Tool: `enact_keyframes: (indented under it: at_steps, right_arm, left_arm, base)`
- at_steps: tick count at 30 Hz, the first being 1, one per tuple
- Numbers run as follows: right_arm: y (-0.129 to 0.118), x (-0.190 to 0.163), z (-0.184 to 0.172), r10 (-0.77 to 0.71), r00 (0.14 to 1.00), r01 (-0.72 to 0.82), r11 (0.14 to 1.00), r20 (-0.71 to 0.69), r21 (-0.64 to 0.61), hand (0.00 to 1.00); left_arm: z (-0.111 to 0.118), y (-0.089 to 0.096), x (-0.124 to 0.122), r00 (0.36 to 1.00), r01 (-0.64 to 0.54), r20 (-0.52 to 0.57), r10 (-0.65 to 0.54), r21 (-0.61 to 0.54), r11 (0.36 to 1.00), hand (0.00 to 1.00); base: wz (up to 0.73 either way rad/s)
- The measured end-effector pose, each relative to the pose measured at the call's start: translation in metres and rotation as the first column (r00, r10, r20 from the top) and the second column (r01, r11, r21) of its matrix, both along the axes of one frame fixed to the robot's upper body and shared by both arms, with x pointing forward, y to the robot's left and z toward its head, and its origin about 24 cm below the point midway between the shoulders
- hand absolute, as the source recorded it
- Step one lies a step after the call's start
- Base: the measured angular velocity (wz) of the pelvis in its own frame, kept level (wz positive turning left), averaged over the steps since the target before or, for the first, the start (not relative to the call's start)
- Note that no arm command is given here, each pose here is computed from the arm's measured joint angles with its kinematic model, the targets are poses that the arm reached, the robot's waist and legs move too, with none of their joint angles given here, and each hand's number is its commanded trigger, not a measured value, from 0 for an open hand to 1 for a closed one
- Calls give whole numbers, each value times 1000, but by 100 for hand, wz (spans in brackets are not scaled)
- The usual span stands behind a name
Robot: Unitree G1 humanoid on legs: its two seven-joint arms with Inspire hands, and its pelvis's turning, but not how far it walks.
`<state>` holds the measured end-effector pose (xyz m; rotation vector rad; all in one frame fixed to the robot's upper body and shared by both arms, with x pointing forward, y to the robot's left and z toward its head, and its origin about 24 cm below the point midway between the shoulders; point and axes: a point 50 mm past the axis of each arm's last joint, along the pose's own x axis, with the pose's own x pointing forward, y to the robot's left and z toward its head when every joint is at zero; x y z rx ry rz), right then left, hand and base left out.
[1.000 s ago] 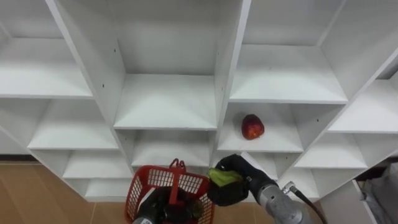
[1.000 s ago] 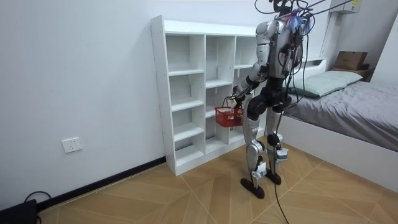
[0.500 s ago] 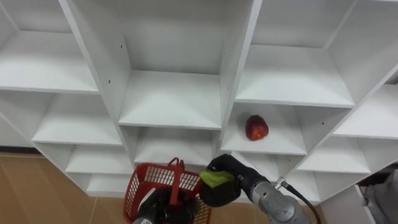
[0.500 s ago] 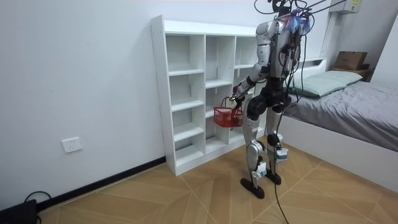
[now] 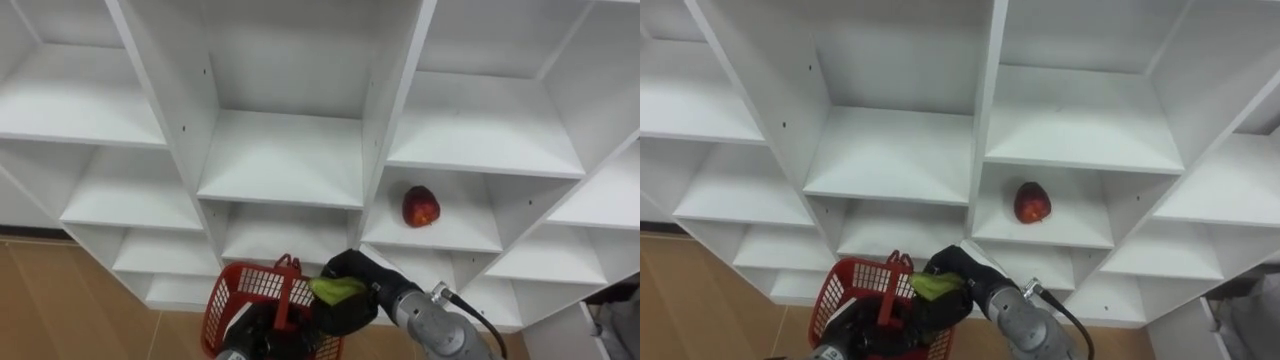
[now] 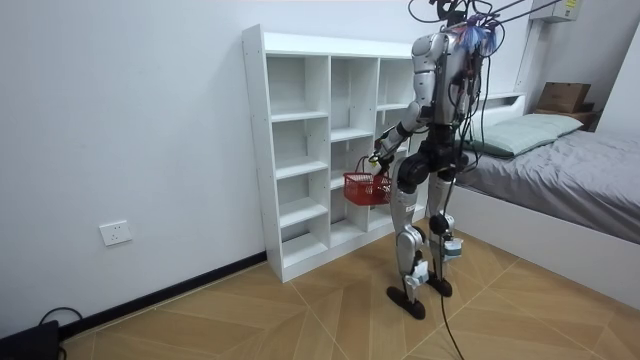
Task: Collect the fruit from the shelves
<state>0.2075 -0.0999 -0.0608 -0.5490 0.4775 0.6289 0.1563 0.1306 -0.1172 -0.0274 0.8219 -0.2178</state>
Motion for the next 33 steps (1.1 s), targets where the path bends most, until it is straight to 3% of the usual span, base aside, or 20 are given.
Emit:
enact_keyframes:
  at_steps: [15, 17, 18, 19, 20, 21, 33]
  right_arm:
    - [-2, -2, -7, -16, 999, 16, 1000, -38, 1, 100]
    - [-2, -1, -7, -21, 999, 20, 1000, -36, -2, 80]
    - [-3, -1, -8, -24, 999, 24, 1000, -35, -6, 55]
    - [-3, 0, -7, -25, 999, 25, 1000, -34, -6, 51]
    - [-3, 0, -7, -25, 999, 25, 1000, -34, -6, 18]
    - [-3, 0, -7, -25, 999, 25, 1000, -34, -6, 3]
    - [1, 0, -7, -21, 999, 21, 1000, -39, 9, 0]
  left_arm:
    - [-1, 0, -2, 999, 32, -8, -32, 3, 999, 100]
    - [-2, -1, -2, 999, 45, -6, -45, 11, 999, 100]
    - [-2, -1, -2, 999, 52, -7, -51, 9, 999, 100]
    - [-2, -1, -3, 999, 53, -7, -52, 9, 999, 100]
    - [-2, -1, -3, 999, 53, -8, -53, 9, 999, 100]
    - [-2, -1, -3, 998, 54, -9, -54, 11, 998, 100]
    - [-5, 1, -9, 998, 58, -29, -58, 16, 998, 100]
  base:
    - [0]
    - [0]
    - [0]
    - [0]
    - [0]
    - [0]
    - [0]
